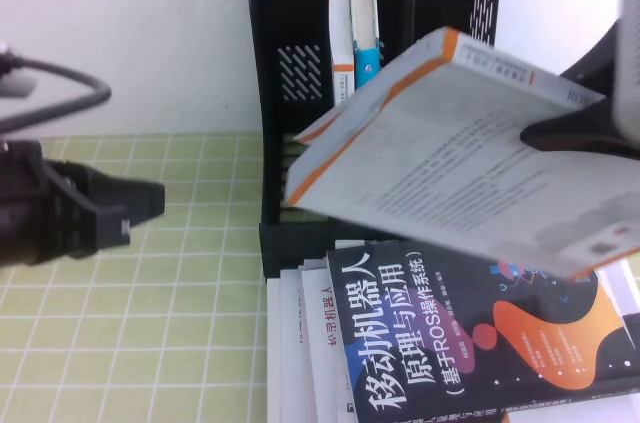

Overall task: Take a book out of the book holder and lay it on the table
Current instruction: Place the picked book on the book

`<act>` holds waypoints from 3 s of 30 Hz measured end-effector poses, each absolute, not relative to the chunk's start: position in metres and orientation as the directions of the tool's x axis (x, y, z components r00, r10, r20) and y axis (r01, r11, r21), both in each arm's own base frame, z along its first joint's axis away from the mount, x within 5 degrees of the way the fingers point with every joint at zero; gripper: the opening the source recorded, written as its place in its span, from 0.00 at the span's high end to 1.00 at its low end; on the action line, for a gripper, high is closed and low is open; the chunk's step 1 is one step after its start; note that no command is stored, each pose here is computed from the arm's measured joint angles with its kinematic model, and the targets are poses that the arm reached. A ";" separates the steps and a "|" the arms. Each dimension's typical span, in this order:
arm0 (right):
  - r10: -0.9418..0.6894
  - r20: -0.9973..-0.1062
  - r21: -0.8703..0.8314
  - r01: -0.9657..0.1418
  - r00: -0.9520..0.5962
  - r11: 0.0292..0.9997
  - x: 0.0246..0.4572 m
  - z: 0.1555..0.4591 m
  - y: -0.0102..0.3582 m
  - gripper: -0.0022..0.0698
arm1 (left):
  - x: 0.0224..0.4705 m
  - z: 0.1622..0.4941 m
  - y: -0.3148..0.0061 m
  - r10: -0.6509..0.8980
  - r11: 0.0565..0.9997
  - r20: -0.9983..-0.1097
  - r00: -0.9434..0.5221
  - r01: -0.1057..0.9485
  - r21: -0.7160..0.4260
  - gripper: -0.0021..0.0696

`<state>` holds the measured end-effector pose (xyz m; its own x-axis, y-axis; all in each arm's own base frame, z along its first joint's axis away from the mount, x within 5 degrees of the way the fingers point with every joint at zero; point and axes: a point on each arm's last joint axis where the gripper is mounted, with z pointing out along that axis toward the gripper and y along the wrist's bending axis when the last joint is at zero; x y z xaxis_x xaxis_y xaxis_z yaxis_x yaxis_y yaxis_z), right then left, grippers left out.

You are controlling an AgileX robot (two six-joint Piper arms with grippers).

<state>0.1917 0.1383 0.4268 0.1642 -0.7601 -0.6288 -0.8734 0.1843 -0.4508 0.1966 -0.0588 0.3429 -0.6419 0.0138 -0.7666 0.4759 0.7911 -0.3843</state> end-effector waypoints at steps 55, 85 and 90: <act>-0.949 -0.316 -0.612 -0.766 0.006 0.198 0.152 0.209 0.220 0.80 | 0.188 0.329 -0.063 -0.002 0.754 -0.713 -0.701 0.467 -0.462 0.97; -0.985 -0.170 -0.396 -0.913 -0.034 0.100 0.152 0.266 0.253 0.52 | 0.185 0.327 -0.064 0.038 0.738 -0.701 -0.712 0.493 -0.460 0.98; -0.994 -0.103 -0.382 -0.921 -0.047 0.083 0.154 0.254 0.254 0.20 | 0.184 0.327 -0.065 0.040 0.737 -0.699 -0.714 0.494 -0.462 0.98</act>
<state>0.1537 0.2544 0.2541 -0.0471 -0.9935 -0.1033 -0.9205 0.0833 -0.3817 0.1845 -0.0646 0.3269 -0.7135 0.0403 -0.6994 0.4941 0.7367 -0.4617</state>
